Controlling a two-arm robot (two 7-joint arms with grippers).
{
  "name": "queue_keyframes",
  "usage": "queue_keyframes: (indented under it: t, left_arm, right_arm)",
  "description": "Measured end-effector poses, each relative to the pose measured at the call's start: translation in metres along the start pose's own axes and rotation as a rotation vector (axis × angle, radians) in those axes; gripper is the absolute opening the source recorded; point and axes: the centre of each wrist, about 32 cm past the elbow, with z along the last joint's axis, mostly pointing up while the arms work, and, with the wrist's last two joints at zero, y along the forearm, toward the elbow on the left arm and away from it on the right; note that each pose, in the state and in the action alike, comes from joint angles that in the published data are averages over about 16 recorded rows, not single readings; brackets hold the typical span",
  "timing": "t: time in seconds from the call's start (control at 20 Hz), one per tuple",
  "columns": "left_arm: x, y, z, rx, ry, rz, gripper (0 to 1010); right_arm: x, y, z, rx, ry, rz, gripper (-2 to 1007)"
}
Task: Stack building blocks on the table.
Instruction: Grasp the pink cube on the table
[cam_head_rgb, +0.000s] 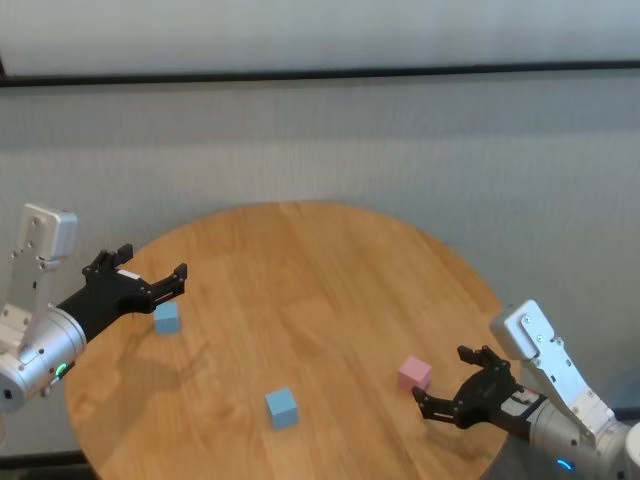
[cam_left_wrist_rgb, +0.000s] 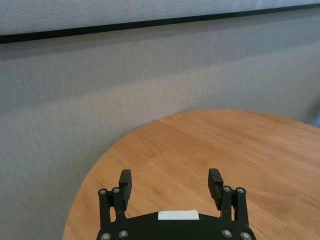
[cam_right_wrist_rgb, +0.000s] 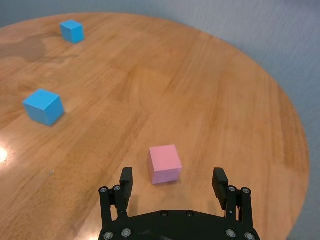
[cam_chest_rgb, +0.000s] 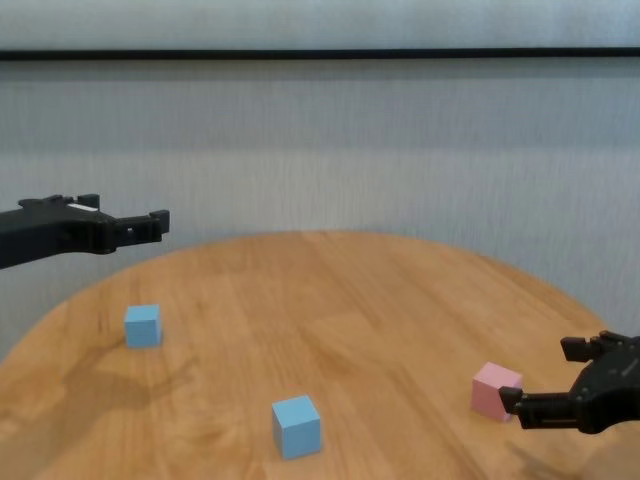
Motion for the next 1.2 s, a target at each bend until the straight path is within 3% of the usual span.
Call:
queue_keyframes:
  t: [0.5, 1.2]
  left_arm:
    - [0.0000, 0.000, 0.0000, 0.001, 0.000, -0.001, 1000]
    - [-0.0001, 0.000, 0.0002, 0.001, 0.000, -0.002, 1000]
  right_arm:
    - [0.0022, 0.0159, 0.0000, -0.010, 0.022, 0.017, 1001]
    - [0.0148, 0.0359, 0.0007, -0.025, 0.049, 0.033, 1001]
